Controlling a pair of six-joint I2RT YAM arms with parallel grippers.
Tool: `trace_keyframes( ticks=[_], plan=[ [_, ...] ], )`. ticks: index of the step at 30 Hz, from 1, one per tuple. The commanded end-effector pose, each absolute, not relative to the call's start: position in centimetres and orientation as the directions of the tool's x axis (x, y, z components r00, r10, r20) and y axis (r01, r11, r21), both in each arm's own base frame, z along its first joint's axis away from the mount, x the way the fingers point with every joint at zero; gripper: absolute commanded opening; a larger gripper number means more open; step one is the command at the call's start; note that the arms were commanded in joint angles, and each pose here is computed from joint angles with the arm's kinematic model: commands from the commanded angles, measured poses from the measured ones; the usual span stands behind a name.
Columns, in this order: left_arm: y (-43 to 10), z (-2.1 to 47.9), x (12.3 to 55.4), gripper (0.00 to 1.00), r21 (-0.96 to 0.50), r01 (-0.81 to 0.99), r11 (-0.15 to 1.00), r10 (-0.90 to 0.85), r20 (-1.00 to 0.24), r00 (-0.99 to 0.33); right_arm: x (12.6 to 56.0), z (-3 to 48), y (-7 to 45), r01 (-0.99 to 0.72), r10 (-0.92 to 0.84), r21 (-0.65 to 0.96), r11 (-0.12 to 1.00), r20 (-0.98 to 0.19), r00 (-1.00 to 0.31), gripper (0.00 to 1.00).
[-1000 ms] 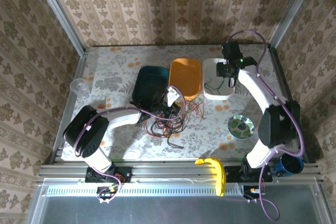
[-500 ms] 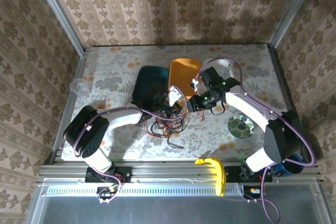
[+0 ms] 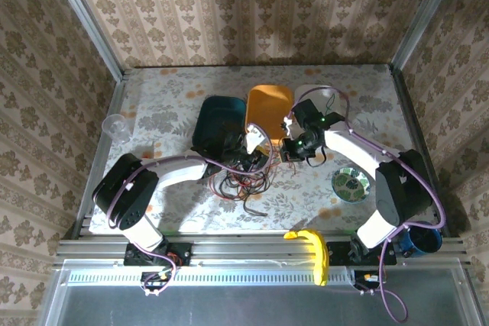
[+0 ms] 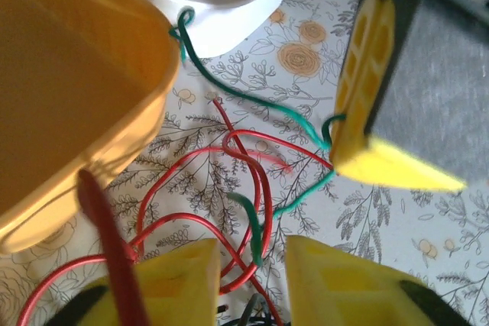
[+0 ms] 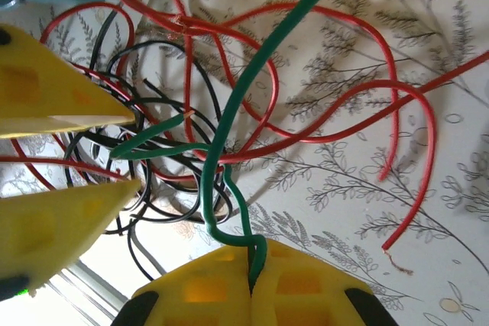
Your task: Untangle the cables
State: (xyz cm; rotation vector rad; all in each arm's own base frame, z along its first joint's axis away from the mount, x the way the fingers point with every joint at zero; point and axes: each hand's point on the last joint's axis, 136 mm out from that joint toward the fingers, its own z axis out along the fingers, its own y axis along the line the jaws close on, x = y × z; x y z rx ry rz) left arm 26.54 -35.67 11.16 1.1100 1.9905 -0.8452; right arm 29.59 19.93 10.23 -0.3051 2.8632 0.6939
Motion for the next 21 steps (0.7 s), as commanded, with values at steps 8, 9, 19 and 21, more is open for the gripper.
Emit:
trace_keyframes(
  ticks=[8, 9, 19, 21],
  plan=[
    [-37.3, 11.1, 26.6, 0.47, -0.188, 0.909, 0.372, 0.451, -0.819, -0.354, 29.7, 13.3, 19.0, -0.134, -0.019, 0.556, 0.821, -0.209, -0.978, 0.00],
    [-37.5, 11.2, 26.6, 0.46, -0.185, 0.911, 0.370, 0.451, -0.821, -0.350, 29.7, 13.6, 19.1, -0.132, -0.016, 0.567, 0.813, -0.206, -0.978, 0.00],
    [-39.6, 11.3, 27.0, 0.35, -0.169, 0.930, 0.326, 0.466, -0.827, -0.314, 29.1, 14.9, 20.2, -0.117, -0.012, 0.646, 0.754, -0.165, -0.986, 0.00],
    [-39.7, 11.0, 27.1, 0.19, -0.174, 0.928, 0.328, 0.469, -0.823, -0.321, 29.2, 15.2, 20.0, -0.112, 0.000, 0.646, 0.755, -0.171, -0.985, 0.00]
  ],
)
